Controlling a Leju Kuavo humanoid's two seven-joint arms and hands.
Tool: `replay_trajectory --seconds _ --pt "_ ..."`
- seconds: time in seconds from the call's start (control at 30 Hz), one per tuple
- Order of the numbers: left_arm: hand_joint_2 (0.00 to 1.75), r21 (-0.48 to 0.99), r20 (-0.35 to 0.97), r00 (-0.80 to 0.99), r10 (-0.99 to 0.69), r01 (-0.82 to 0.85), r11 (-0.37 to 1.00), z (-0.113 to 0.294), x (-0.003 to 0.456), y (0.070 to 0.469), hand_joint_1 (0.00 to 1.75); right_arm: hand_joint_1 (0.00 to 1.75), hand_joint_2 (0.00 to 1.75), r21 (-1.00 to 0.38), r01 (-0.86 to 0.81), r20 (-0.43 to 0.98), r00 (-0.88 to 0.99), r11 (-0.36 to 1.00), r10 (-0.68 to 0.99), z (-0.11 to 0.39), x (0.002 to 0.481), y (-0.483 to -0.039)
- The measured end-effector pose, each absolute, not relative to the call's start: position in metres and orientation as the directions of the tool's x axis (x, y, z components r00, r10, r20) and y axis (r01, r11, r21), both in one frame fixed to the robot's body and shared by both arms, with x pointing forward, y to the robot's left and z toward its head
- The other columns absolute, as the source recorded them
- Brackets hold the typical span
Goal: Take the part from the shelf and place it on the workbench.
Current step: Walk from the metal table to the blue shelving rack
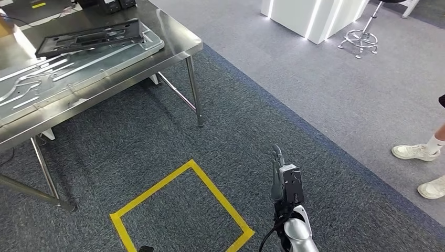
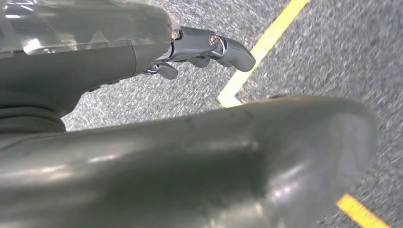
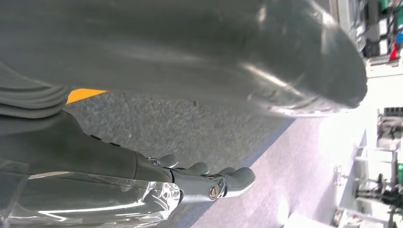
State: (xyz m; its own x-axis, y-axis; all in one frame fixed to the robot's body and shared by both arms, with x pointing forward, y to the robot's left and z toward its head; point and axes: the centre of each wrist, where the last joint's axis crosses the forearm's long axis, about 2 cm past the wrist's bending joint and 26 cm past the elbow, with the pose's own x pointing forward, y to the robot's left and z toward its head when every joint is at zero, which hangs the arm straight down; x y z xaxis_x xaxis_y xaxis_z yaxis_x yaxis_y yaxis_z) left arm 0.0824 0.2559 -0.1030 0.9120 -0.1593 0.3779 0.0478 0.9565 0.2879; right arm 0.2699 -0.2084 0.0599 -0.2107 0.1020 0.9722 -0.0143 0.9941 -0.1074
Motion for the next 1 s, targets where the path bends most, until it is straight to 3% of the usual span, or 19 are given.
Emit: replay_trajectory --seconds 0.23,0.43,0.67,1.0 --pt "0.0 0.275 0.351 0.92 -0.174 0.076 0.958 -0.104 0.081 0.259 0.0 0.0 0.0 -0.11 0.004 0.99 -0.083 0.994 0.11 0.033 0.273 -0.211" --pt "0.0 0.299 0.323 0.921 -0.217 0.118 0.947 -0.105 0.074 0.265 0.0 0.0 0.0 -0.155 0.052 0.965 0.223 0.986 0.14 -0.022 0.245 -0.219" --pt "0.0 0.311 0.239 0.929 -0.283 0.203 0.929 -0.108 0.061 0.269 0.0 0.0 0.0 -0.216 0.065 0.804 0.579 0.974 0.139 -0.067 0.179 -0.223" --pt "0.0 0.316 0.309 0.902 -0.302 0.202 0.927 -0.108 0.059 0.271 0.0 0.0 0.0 -0.257 0.012 0.574 0.806 0.966 0.143 -0.088 0.132 -0.232"
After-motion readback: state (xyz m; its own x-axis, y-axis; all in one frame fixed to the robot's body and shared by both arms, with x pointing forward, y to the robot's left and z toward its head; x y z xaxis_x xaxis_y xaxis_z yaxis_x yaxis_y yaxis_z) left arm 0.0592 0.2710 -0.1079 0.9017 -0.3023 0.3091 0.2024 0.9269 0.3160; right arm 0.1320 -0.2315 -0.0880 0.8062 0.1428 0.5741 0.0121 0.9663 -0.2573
